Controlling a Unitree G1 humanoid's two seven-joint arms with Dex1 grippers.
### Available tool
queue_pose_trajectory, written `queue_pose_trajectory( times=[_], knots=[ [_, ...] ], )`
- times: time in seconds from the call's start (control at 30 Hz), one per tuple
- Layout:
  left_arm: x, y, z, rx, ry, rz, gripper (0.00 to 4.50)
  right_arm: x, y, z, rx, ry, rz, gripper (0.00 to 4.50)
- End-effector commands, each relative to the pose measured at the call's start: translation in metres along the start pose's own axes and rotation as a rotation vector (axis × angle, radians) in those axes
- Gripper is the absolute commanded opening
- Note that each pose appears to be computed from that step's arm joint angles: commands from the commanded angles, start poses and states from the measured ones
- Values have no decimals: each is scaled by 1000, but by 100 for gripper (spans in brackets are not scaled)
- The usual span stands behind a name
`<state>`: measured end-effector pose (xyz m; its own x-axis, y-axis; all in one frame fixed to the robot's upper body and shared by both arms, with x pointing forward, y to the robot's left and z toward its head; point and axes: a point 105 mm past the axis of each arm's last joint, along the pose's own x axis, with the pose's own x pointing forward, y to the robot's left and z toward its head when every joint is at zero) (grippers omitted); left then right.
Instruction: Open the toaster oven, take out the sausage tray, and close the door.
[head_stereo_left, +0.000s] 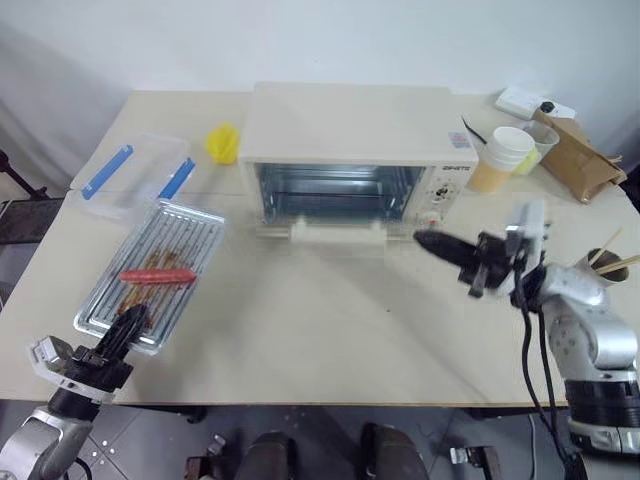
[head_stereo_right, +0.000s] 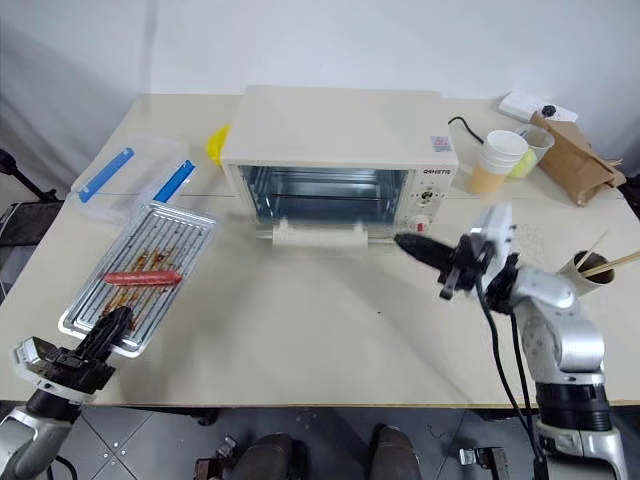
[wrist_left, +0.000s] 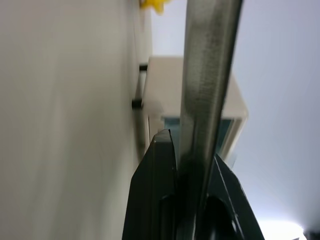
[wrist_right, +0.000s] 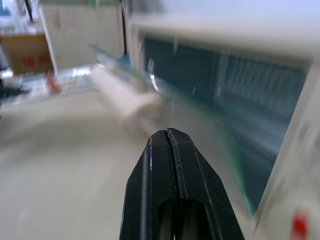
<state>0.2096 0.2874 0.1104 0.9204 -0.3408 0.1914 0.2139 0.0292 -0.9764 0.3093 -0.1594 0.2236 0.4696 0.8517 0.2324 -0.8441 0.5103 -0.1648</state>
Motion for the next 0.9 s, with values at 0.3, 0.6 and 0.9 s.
queue_pose_trajectory(
  times=[0.3,0.6,0.9],
  knots=[
    [2,1,-34,-69,324,33,0,-26,25,3,-162,128,58,126],
    [39,2,-72,-9,671,59,0,-77,51,5,-272,225,67,429],
    [92,3,-117,72,974,16,0,-138,71,-8,-180,364,-74,448]
  ],
)
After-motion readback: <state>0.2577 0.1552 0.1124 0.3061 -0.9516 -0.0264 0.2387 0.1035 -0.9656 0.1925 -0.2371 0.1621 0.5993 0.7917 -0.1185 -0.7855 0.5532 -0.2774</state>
